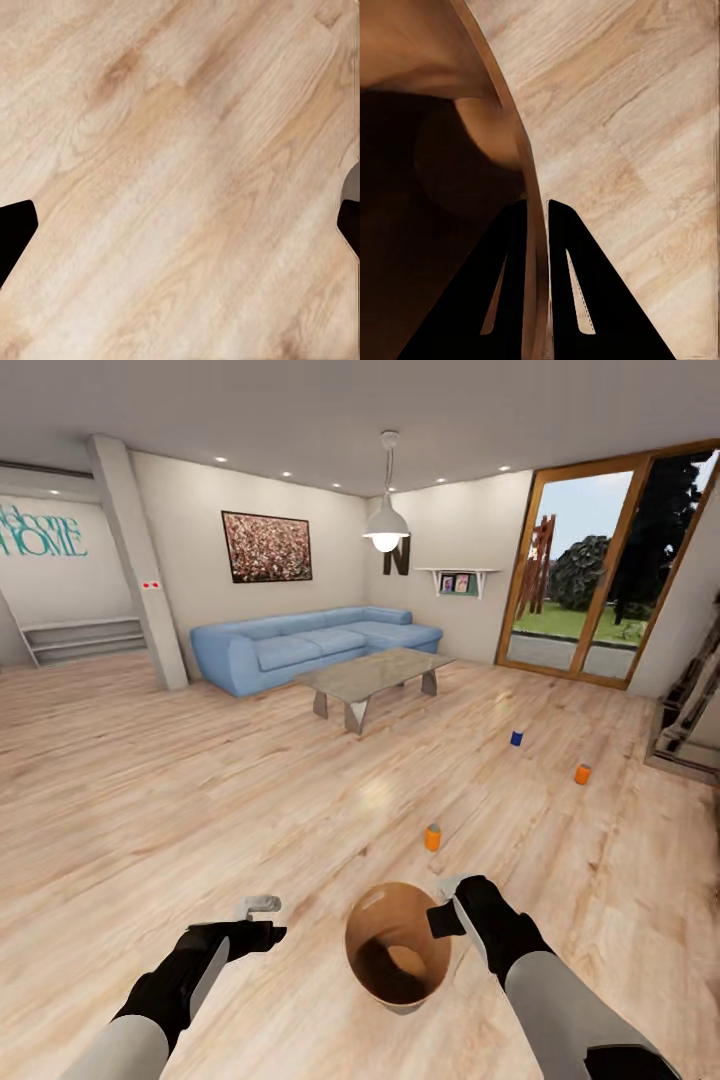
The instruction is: Put the three can of soda from the living room inside the tash can in the kitchen.
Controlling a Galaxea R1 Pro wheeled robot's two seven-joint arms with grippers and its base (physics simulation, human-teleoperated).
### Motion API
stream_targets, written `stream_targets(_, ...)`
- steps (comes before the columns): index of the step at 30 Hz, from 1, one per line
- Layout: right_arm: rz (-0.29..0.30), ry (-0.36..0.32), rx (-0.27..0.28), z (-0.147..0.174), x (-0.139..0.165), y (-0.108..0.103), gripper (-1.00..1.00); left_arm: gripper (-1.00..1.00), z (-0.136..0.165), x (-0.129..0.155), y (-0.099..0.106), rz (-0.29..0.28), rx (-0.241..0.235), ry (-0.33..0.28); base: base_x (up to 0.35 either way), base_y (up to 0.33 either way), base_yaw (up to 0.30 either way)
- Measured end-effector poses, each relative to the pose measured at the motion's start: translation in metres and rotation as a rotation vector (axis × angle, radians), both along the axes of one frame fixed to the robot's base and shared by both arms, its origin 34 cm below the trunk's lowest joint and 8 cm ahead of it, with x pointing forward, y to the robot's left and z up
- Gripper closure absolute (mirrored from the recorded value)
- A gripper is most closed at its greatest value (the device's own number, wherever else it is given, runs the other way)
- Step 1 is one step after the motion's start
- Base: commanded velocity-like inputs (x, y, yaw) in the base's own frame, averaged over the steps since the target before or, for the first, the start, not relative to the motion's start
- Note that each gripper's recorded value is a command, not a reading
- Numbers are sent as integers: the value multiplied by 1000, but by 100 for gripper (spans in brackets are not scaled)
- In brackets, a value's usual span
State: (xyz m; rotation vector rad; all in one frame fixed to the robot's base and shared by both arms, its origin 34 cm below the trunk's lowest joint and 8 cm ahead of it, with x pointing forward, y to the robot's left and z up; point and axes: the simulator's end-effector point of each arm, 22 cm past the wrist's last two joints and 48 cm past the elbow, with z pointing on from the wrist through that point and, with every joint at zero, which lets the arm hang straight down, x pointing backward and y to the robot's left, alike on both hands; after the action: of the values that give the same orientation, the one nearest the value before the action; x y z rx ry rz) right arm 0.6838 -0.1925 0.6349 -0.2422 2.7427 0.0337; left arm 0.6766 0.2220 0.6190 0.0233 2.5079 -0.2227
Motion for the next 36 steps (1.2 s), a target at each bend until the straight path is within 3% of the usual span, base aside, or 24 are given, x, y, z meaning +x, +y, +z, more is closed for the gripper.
stream_targets(27, -6, 14, -10, -1, -3, -6, 100, -100, 0, 0, 0, 0, -1, 0, 345, 3, -285)
stream_targets(36, 2, 15, -7, -1, -3, -1, 100, -100, 0, 0, 0, 0, -1, 0, 345, 71, -93)
